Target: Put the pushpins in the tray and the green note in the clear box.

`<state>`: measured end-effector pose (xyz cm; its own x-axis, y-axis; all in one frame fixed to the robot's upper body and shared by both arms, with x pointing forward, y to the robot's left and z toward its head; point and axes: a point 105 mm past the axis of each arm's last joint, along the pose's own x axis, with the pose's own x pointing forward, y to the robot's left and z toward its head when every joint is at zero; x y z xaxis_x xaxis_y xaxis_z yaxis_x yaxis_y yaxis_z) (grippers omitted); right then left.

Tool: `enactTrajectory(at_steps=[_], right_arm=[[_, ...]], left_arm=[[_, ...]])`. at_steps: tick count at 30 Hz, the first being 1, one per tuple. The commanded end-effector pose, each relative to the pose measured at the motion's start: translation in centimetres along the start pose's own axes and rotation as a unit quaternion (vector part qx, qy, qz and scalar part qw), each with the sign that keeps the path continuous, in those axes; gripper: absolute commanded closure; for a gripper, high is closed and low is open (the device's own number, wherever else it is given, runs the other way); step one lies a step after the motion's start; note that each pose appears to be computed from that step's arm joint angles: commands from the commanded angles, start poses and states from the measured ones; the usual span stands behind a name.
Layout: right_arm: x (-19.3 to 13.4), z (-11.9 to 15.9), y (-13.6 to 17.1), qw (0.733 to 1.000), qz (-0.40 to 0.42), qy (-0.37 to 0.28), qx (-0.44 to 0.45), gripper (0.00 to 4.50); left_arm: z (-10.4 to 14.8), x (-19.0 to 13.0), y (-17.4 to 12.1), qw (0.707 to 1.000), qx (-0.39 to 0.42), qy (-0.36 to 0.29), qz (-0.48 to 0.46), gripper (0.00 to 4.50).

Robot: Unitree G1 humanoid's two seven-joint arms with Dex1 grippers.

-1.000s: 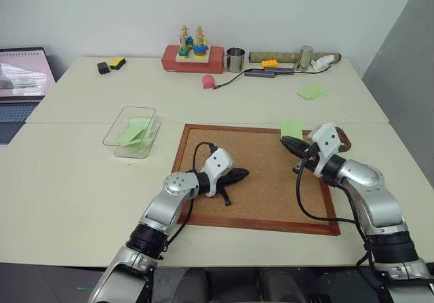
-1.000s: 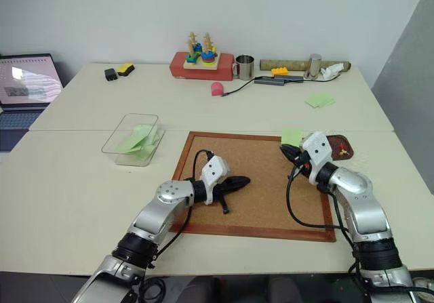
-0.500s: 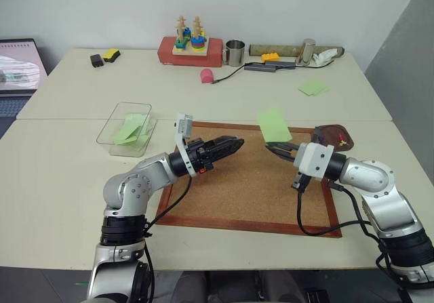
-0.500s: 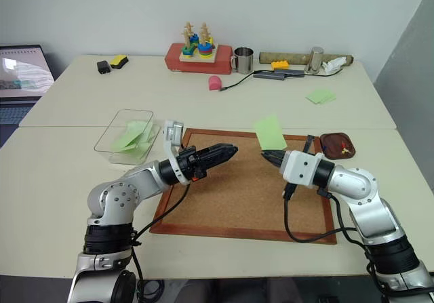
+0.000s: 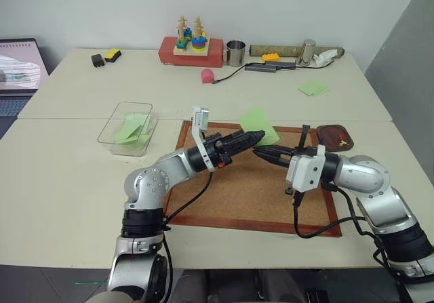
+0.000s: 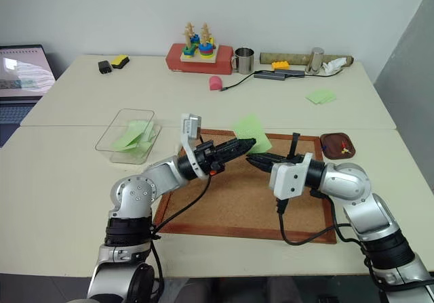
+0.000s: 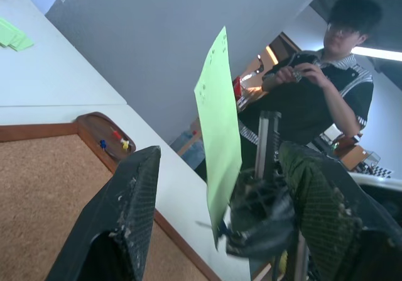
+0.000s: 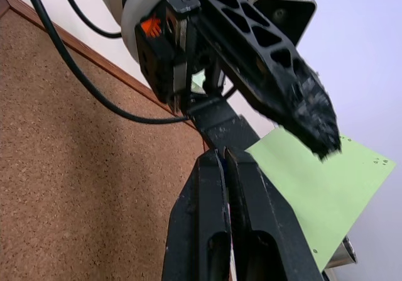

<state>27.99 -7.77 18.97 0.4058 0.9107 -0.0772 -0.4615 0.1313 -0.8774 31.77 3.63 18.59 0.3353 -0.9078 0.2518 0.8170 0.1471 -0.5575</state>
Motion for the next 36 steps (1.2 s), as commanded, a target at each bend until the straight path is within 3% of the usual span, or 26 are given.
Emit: enactTrajectory(at_steps=[1, 15, 28, 32, 36], right_arm=[[0.3, 1.7, -0.6, 0.999, -0.008, -0.029, -0.024, 4.50], [0.4, 1.7, -0.9, 0.999, -0.023, -0.036, -0.030, 4.50], [-0.6, 3.2, -2.6, 0.995, -0.071, -0.065, -0.036, 4.50], [-2.1, 0.9, -4.2, 0.992, -0.129, -0.002, 0.007, 4.50], [-5.8, -5.6, -6.0, 0.960, -0.224, 0.150, 0.076, 4.50]], left_arm=[[1.1, 0.3, 0.0, 1.000, 0.011, -0.022, 0.000, 2.04], [0.6, -0.1, 0.6, 1.000, 0.006, -0.026, 0.007, 4.42], [0.6, 0.6, 3.3, 0.994, 0.046, -0.060, 0.079, 4.46], [0.6, 0.8, 3.7, 0.992, 0.059, -0.064, 0.090, 4.46], [1.1, 0.7, 2.7, 0.990, 0.091, -0.066, 0.084, 4.46]])
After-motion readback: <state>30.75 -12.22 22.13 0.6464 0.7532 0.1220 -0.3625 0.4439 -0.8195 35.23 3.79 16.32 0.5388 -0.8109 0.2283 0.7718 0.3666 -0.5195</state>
